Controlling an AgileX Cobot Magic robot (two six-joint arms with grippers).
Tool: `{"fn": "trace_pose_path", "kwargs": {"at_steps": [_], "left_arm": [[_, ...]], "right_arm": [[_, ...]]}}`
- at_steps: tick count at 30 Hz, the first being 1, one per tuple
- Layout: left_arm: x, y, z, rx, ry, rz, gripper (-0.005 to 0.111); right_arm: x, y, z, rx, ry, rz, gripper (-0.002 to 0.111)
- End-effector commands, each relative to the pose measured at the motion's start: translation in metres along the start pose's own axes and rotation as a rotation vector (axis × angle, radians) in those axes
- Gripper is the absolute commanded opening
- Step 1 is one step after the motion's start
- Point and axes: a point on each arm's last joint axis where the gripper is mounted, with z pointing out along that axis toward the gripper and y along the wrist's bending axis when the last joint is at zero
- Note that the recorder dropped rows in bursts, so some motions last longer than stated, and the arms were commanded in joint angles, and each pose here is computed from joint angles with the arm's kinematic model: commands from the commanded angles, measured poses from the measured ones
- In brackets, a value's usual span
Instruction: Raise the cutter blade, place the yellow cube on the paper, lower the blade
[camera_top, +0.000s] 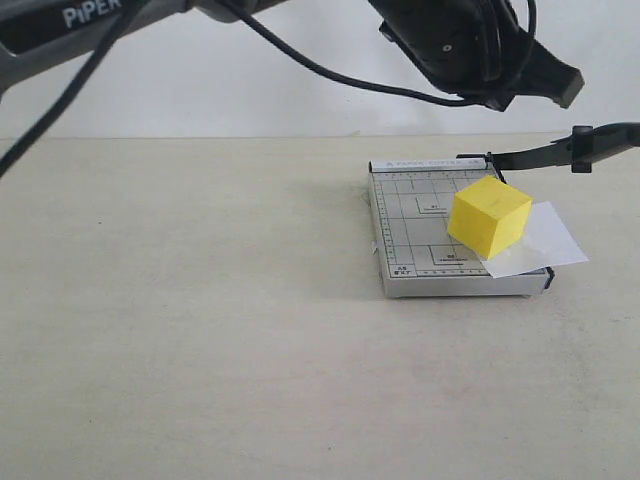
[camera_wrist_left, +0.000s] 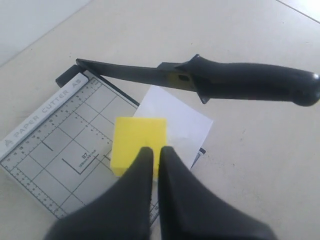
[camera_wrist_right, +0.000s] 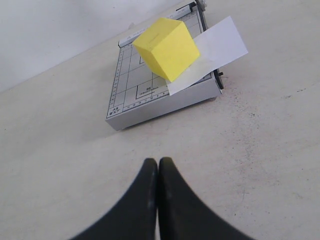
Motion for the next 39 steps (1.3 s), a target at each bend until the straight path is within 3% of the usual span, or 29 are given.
{"fn": "trace_pose_path", "kwargs": {"at_steps": [1, 12, 21, 25, 32, 35, 39], "left_arm": [[0.003, -0.004, -0.022, 0.002, -0.03, -0.013, 0.004], [0.036, -0.008, -0.105, -0.014, -0.176, -0.042, 0.004], [0.096, -0.013, -0.182, -0.023, -0.276, -0.044, 0.004], [0.137, -0.015, -0.209, -0.027, -0.307, -0.044, 0.004], [0.255, -0.02, -0.255, -0.017, -0.458, -0.106, 0.004], [0.298, -0.021, -0.257, -0.004, -0.466, -0.153, 0.004], [0.335, -0.022, -0.259, 0.016, -0.473, -0.212, 0.004]], "right_arm": [[0.001, -0.001, 0.0, -0.001, -0.005, -0.001, 0.0], [0.001, -0.001, 0.0, -0.001, -0.005, -0.001, 0.0], [0.001, -0.001, 0.0, -0.001, -0.003, -0.001, 0.0], [0.001, -0.001, 0.0, -0.001, -0.005, -0.001, 0.0], [0.001, -0.001, 0.0, -0.001, -0.005, -0.001, 0.0], [0.001, -0.001, 0.0, -0.001, -0.005, -0.001, 0.0], [0.001, -0.001, 0.0, -0.001, -0.005, -0.001, 0.0]]}}
